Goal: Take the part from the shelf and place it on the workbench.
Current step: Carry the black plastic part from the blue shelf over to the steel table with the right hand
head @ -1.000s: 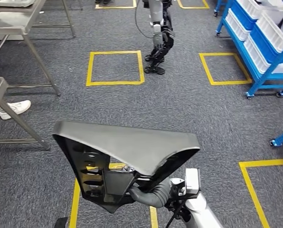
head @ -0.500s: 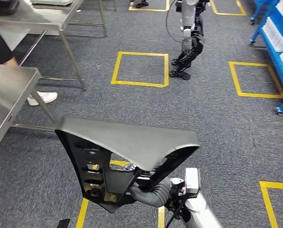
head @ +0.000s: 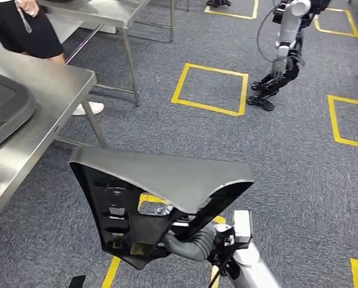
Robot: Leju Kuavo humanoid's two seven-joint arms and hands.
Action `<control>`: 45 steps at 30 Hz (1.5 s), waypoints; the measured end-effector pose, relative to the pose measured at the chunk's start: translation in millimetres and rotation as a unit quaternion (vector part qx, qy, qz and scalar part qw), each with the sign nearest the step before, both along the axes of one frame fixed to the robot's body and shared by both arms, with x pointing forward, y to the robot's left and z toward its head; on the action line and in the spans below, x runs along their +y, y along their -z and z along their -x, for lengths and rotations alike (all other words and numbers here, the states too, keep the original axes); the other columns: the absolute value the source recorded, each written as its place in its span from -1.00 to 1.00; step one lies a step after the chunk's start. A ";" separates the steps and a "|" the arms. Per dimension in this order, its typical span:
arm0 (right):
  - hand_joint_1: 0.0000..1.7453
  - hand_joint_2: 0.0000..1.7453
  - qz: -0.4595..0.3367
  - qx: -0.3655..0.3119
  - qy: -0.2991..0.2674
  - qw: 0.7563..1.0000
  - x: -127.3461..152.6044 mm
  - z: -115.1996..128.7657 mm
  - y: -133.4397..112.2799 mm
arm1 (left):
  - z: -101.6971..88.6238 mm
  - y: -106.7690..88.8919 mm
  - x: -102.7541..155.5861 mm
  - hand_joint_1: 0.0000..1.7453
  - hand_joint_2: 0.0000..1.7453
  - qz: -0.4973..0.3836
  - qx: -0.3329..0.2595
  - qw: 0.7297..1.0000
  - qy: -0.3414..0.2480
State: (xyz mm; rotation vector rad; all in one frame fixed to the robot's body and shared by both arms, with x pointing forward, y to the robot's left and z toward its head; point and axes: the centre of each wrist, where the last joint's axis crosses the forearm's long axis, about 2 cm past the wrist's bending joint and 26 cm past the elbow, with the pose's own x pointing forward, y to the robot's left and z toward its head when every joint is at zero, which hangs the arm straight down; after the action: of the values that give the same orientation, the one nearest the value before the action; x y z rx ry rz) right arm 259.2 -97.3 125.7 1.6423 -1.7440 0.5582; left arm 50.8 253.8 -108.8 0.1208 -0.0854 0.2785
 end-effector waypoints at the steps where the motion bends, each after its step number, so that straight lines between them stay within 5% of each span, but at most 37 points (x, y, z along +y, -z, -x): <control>1: 1.00 1.00 0.001 0.002 0.000 1.000 0.3 0.0 1.1 | -0.6 -0.1 0.4 -1.00 1.00 0.000 0.001 1.000 0.000; 45: 1.00 1.00 0.000 0.010 -0.008 1.000 7.4 -1.8 2.4 | 1.5 0.5 4.1 -1.00 1.00 -0.004 0.004 1.000 0.005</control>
State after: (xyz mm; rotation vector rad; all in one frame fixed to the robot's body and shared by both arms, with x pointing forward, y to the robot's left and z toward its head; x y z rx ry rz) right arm 260.9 -89.8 123.3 1.6576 -1.7183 0.5468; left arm 49.3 257.9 -109.3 0.1303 -0.0790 0.2685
